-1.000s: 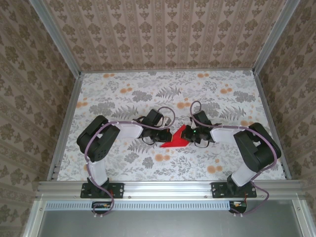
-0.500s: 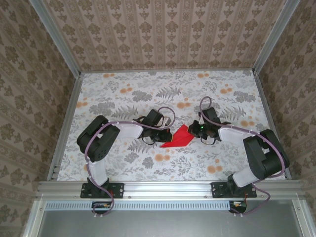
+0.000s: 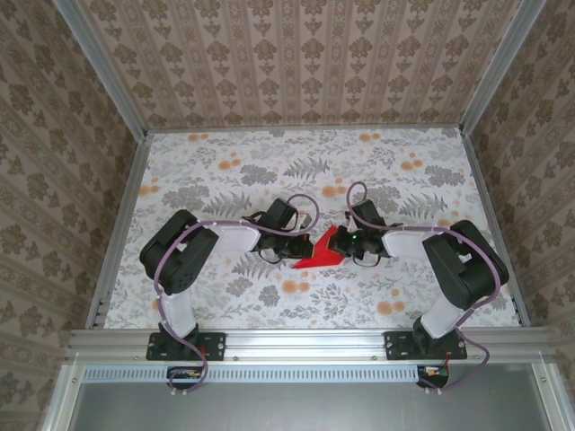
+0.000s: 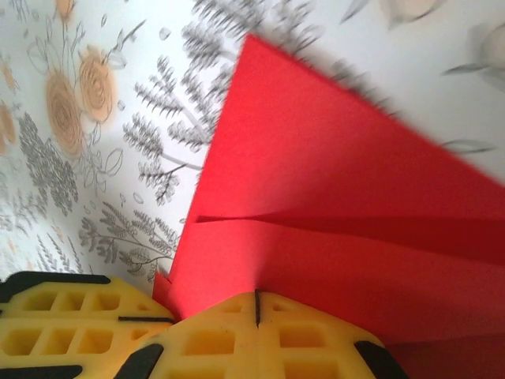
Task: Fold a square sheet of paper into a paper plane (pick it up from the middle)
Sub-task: Fourth fold the wing at the center of the table.
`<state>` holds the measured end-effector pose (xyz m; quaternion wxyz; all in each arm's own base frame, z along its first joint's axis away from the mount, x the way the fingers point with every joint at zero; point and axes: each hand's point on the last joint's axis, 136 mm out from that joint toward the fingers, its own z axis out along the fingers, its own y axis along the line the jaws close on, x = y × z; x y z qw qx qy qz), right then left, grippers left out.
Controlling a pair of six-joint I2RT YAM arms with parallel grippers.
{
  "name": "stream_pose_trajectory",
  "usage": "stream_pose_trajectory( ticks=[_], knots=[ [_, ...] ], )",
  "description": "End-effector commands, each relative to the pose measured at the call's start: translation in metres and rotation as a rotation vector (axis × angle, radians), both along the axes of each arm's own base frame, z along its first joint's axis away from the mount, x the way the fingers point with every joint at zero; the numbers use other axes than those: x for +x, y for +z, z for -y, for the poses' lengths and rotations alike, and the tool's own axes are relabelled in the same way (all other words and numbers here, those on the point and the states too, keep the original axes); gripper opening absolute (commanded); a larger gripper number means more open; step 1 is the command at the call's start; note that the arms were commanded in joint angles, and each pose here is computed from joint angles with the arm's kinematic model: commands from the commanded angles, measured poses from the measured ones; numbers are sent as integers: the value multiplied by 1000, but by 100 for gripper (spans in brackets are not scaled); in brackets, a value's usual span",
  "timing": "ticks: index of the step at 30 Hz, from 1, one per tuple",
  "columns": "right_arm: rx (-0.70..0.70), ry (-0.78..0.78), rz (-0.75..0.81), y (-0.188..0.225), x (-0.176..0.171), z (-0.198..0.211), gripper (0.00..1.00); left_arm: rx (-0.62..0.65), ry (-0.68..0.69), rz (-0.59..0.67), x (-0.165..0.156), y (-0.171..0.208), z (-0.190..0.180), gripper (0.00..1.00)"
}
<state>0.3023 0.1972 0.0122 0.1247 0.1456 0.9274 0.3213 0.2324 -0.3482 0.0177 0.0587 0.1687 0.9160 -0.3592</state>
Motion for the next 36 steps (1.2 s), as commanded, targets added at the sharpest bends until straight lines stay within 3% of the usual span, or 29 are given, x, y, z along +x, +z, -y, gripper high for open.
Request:
stream_pose_trajectory(
  ticks=[1, 6, 12, 18, 27, 36],
  knots=[
    [-96, -148, -65, -26, -3, 54, 3, 276, 34, -153, -38, -59, -54, 0],
    [-111, -248, -55, -18, 4, 90, 3, 277, 34, -155, -39, -59, -55, 0],
    [-90, -254, 30, 20, 20, 92, 4, 266, 33, -147, -36, -56, -52, 0],
    [5, -158, 105, 52, 16, 54, 5, 253, 22, -132, -34, -52, -49, 0],
    [109, 4, 81, 44, 2, -28, 5, 238, 8, -112, -31, -46, -46, 0],
    [84, -6, 13, 4, 1, -38, 4, 176, -66, -31, -25, -30, -34, 0]
  ],
)
